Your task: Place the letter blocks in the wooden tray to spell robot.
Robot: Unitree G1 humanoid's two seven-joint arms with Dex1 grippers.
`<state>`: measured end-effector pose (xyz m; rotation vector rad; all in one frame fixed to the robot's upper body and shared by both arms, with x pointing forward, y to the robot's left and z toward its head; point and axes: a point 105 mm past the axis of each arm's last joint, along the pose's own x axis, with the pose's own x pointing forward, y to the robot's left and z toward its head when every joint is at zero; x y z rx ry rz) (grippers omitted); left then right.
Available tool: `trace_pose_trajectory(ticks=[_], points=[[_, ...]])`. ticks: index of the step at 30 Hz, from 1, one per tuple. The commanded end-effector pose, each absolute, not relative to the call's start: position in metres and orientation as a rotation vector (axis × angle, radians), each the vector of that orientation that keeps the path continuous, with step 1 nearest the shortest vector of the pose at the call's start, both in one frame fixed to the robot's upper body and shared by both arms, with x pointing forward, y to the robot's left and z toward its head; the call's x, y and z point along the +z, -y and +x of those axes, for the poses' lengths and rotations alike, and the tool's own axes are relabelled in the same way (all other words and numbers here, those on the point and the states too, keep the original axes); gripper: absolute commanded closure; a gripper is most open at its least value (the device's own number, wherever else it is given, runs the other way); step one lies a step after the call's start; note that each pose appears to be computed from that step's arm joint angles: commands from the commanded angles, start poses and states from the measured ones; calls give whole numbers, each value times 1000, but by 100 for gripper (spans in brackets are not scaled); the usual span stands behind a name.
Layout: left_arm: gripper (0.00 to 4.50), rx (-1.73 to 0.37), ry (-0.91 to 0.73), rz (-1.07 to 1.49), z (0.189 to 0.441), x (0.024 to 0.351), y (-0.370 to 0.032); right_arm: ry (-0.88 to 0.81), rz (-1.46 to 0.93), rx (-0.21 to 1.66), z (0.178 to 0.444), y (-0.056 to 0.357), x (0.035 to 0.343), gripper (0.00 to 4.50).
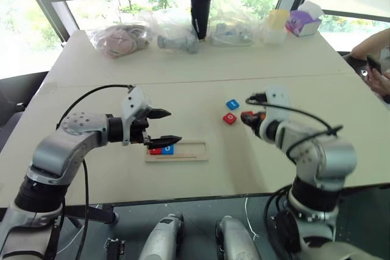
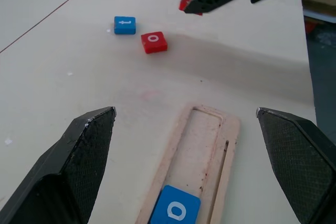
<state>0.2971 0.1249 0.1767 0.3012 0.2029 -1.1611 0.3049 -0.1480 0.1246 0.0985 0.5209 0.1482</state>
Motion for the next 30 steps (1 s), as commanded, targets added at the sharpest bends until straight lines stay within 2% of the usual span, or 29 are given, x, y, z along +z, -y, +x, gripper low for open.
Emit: trace_pose_trajectory(ticks=[1,6,12,18,20,24,27,30], points=[[0,-1199,-199,355,294,180,-128,-471,106,123,290,143,129,333],[0,-1208,-213,372,295,177,-130,-495,131,47,285,145,120,333],[0,-1261,-235,384,286,173,-125,-524,171,51,283,138,113,333],[0,-1232,-233,389,290,172,-128,-552,213,61,282,136,106,27],[0,-1230,-233,388,290,172,-128,-544,196,92,283,136,108,12],[0,-1225,-237,389,289,172,-130,-435,32,242,298,152,149,12],[0,-1230,-245,395,287,173,-132,-273,69,466,304,152,199,12],[0,-1255,-241,421,285,175,-131,-216,-93,632,301,164,210,12]])
